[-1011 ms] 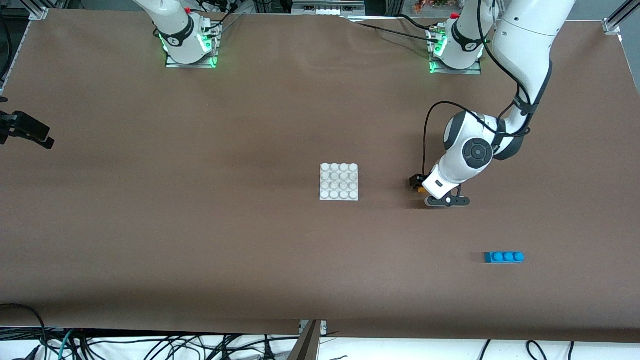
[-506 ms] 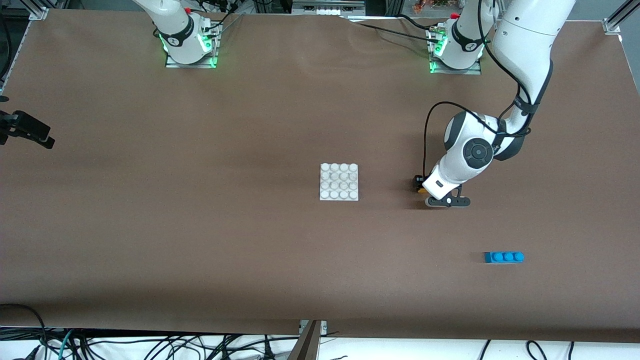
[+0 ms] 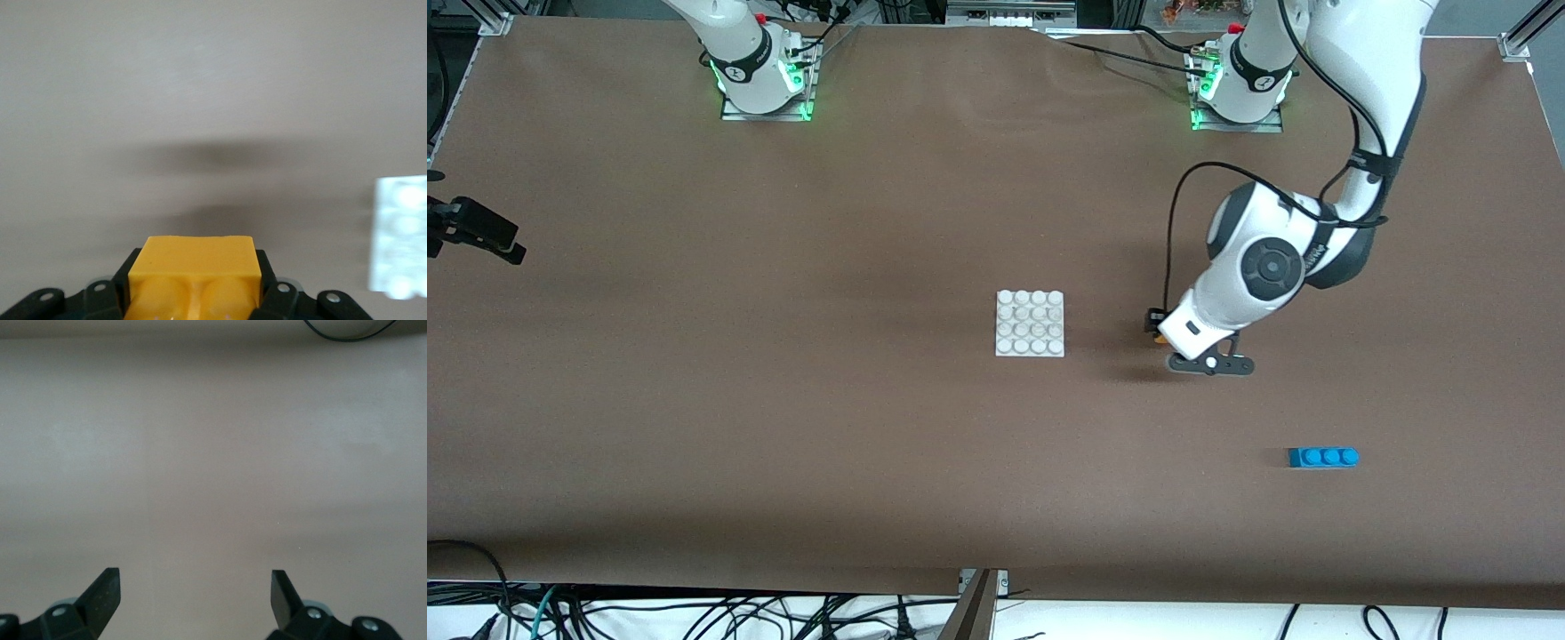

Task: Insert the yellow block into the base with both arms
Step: 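Carry the yellow block over the white base plate with the left gripper, then lower the yellow block onto the base plate studs with the left gripper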

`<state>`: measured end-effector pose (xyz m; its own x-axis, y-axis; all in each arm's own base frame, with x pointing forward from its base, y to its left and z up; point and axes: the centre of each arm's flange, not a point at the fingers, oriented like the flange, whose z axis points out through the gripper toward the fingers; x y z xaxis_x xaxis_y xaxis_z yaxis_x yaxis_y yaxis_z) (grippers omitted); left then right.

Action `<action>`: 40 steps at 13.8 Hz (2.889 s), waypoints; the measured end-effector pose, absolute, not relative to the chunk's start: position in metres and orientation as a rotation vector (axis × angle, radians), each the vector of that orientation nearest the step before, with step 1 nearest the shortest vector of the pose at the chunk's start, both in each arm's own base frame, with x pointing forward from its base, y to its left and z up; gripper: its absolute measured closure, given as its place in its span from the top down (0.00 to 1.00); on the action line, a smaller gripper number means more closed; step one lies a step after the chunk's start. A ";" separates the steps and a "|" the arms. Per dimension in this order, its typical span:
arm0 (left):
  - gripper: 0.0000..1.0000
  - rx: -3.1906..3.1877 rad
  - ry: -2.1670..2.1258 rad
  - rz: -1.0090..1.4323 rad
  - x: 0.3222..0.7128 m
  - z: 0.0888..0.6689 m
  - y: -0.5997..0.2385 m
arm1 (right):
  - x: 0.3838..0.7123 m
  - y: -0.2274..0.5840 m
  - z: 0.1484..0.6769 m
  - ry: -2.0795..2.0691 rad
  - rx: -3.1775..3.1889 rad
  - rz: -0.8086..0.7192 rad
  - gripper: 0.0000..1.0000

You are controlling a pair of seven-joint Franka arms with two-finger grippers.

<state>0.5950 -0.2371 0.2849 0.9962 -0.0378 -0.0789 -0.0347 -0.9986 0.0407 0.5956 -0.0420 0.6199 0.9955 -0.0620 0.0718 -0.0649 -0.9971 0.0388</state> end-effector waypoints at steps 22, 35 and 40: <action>0.68 3.157 0.032 -0.261 0.554 0.210 -0.459 | 0.596 -0.040 0.620 -0.094 3.098 0.109 1.00; 0.68 3.146 0.020 -0.237 0.551 0.201 -0.463 | 0.596 -0.040 0.619 -0.094 3.098 0.108 1.00; 0.68 3.154 0.015 -0.256 0.549 0.199 -0.462 | 0.596 -0.040 0.619 -0.094 3.098 0.107 1.00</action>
<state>0.5487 -0.4621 0.1985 0.9869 0.0113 -0.1612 0.0076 -0.9997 -0.0232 0.5960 -0.0402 0.6192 0.9958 -0.0589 0.0704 -0.0618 -0.9973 0.0386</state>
